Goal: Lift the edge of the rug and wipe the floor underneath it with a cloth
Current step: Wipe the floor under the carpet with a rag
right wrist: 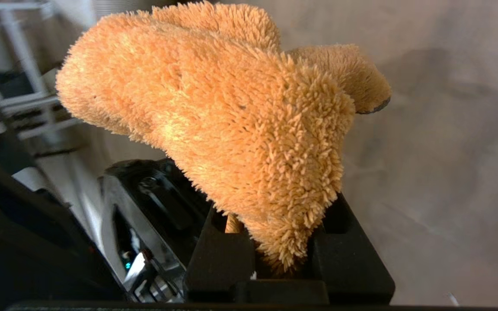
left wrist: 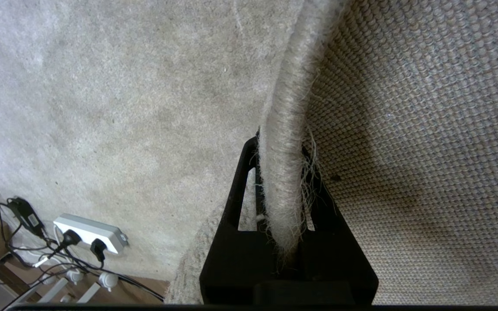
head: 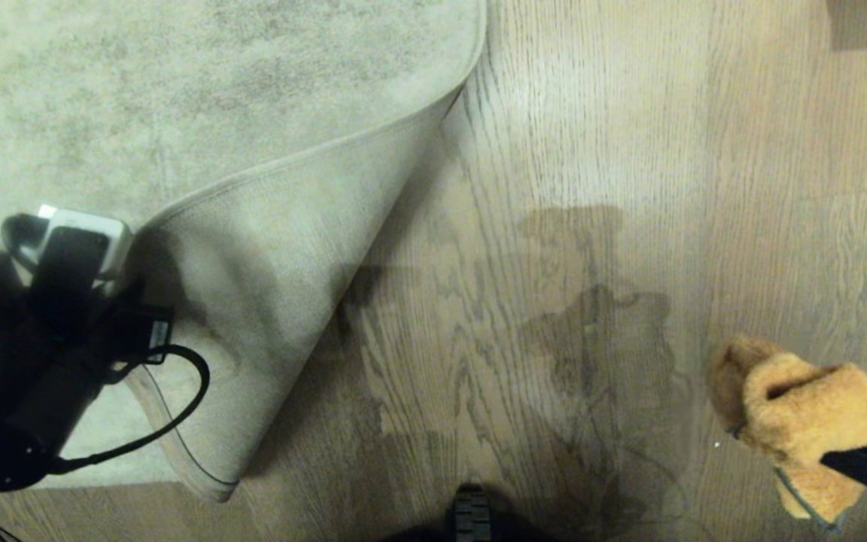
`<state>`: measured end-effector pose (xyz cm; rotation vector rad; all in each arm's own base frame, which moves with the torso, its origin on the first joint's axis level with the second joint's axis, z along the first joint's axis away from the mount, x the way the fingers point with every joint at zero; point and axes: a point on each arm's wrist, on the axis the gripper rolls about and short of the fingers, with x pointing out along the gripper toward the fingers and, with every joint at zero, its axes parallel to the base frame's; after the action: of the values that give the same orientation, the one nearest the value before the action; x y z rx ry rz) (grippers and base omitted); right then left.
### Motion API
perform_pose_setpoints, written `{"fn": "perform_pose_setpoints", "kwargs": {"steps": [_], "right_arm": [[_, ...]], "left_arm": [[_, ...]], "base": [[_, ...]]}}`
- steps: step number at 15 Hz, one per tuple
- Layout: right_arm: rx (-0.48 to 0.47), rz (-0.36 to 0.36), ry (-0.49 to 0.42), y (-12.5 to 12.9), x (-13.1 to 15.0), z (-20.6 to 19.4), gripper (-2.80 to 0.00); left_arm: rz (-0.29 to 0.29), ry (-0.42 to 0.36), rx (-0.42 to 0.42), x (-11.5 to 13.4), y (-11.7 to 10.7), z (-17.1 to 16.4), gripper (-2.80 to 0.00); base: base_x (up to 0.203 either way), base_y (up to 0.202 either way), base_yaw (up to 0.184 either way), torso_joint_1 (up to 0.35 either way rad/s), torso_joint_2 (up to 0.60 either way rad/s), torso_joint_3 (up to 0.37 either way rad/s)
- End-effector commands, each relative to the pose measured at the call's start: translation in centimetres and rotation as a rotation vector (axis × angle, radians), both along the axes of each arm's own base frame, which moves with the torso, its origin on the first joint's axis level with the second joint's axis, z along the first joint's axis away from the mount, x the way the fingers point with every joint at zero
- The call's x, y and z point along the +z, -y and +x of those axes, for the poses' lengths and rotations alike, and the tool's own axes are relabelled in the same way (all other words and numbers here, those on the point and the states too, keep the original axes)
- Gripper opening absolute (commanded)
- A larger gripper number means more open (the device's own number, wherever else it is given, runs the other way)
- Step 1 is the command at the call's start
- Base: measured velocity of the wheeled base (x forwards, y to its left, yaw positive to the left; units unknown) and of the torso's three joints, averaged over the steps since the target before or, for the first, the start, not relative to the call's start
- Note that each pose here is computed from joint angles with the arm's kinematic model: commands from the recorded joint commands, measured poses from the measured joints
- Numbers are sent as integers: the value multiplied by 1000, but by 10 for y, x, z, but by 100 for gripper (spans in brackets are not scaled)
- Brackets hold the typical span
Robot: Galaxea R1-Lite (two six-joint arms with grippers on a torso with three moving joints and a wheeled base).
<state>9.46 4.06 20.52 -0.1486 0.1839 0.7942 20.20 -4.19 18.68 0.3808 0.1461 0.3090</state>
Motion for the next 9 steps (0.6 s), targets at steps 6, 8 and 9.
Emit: {"fn": "perform_pose_setpoints", "kwargs": {"steps": [6, 8, 9], "right_arm": [[220, -47, -82, -70, -27, 70, -280], [220, -60, -67, -93, -38, 89, -280], [222, -61, -52, -106, -43, 98, -280]], "left_arm": [[4, -15, 4, -4, 1, 4, -280], [5, -20, 4, -5, 1, 6, -280], [6, -23, 4, -5, 2, 6, -280]], "base": [[0, 0, 0, 0, 0, 0], [0, 0, 0, 0, 0, 0], [0, 0, 0, 0, 0, 0]]}}
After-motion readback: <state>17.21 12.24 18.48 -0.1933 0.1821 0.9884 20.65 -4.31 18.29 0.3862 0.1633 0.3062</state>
